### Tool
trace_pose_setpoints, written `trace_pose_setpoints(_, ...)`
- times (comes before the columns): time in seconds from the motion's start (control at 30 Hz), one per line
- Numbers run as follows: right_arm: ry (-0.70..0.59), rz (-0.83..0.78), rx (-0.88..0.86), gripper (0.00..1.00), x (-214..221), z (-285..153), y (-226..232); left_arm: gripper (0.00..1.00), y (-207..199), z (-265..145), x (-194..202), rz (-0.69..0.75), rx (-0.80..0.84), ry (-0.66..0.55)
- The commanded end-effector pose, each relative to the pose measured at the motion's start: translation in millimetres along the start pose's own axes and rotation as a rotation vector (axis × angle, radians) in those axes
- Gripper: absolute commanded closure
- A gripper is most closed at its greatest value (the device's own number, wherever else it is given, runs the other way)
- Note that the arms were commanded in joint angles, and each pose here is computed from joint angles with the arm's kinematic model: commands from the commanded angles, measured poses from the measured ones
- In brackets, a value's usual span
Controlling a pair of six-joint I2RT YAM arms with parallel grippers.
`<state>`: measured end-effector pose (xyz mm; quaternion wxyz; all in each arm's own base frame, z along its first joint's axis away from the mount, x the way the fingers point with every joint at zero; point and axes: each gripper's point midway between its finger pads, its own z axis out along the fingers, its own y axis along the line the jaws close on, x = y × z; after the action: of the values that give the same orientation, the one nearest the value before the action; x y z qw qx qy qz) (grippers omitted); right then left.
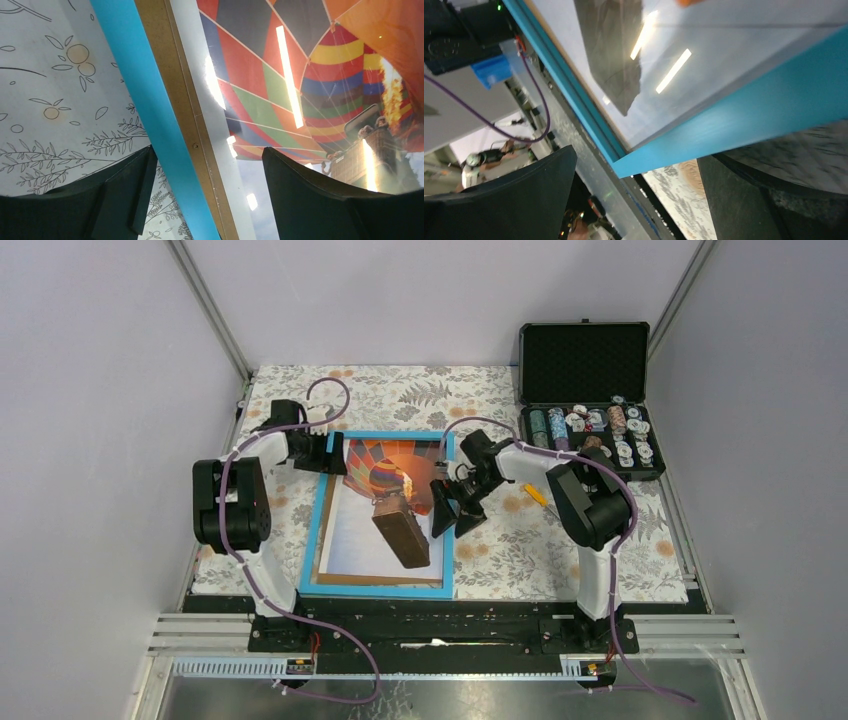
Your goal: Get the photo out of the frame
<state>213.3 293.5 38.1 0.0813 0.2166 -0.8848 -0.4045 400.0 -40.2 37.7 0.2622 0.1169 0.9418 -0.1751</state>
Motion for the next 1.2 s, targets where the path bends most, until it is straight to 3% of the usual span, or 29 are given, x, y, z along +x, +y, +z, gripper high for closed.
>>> trace_pose_setpoints(0.0, -0.084, -0.019, 0.180, 0.00, -22, -9, -29, 0.16, -8, -24, -24, -0.016, -0.025, -0.034)
trace_pose_setpoints(0.27, -0.178, -0.013, 0.415, 0.03, -33, -35, -52, 0.13, -4, -65, 15, -0.179, -0.132, -0.015)
trace_pose_setpoints(0.4, -0.258, 0.038, 0.465, 0.10, -53, -42, -51, 0.07, -9, -76, 38, -0.199, -0.155, -0.010)
trace_pose_setpoints(0.57, -0.259, 0.048, 0.430, 0.15, -60, -32, -42, 0.06, -7, -73, 59, -0.224, -0.182, 0.030)
trace_pose_setpoints(0.9, -0.246, 0.047, 0.400, 0.29, -69, -20, -39, 0.24, 4, -58, 69, -0.225, -0.202, 0.066)
trace_pose_setpoints(1.17, -0.205, 0.061, 0.386, 0.45, -67, -10, -45, 0.51, 4, -43, 75, -0.249, -0.177, 0.115)
